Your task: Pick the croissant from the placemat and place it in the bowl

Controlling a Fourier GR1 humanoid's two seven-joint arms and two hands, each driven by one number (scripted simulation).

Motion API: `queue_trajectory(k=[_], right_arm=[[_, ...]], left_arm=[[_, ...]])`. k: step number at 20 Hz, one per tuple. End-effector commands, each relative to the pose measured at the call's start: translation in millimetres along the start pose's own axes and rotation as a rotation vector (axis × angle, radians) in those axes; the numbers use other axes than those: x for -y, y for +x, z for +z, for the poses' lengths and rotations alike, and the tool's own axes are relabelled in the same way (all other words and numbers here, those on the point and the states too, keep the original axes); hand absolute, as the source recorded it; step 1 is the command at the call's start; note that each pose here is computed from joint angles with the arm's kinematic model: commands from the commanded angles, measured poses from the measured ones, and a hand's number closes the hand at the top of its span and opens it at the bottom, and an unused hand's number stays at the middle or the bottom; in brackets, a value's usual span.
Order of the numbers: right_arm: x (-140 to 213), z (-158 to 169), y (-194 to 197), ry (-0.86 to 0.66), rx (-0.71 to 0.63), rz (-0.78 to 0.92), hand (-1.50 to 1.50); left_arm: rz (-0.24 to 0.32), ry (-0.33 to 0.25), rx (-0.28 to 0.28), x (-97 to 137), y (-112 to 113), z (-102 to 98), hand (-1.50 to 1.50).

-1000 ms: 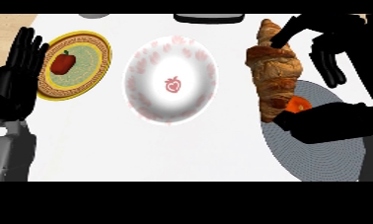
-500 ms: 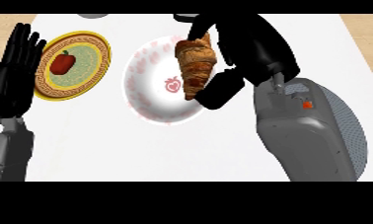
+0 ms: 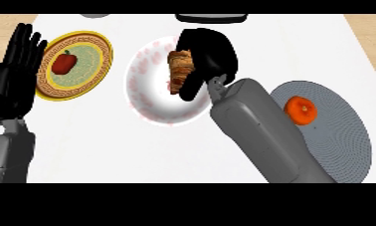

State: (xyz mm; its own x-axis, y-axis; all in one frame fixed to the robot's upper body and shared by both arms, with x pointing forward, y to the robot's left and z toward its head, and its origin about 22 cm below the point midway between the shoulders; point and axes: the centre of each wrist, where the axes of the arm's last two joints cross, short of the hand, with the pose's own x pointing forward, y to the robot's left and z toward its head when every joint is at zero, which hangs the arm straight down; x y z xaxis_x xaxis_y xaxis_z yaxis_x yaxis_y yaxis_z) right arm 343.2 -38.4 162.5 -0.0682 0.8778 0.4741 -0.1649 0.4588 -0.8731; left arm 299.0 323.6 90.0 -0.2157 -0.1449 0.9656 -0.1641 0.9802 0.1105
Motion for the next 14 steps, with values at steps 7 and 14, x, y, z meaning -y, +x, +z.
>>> queue_trajectory(k=[7, 14], right_arm=[[-41.2, -35.2, -28.0, -0.013, -0.099, -0.3, -1.5], [-67.7, -30.0, -51.1, -0.287, -0.01, -0.486, -1.5]], left_arm=[[0.002, -0.018, 0.005, 21.6, -10.3, 8.5, 0.0], [0.009, -0.022, 0.003, 18.9, -7.0, 0.0, 0.0]])
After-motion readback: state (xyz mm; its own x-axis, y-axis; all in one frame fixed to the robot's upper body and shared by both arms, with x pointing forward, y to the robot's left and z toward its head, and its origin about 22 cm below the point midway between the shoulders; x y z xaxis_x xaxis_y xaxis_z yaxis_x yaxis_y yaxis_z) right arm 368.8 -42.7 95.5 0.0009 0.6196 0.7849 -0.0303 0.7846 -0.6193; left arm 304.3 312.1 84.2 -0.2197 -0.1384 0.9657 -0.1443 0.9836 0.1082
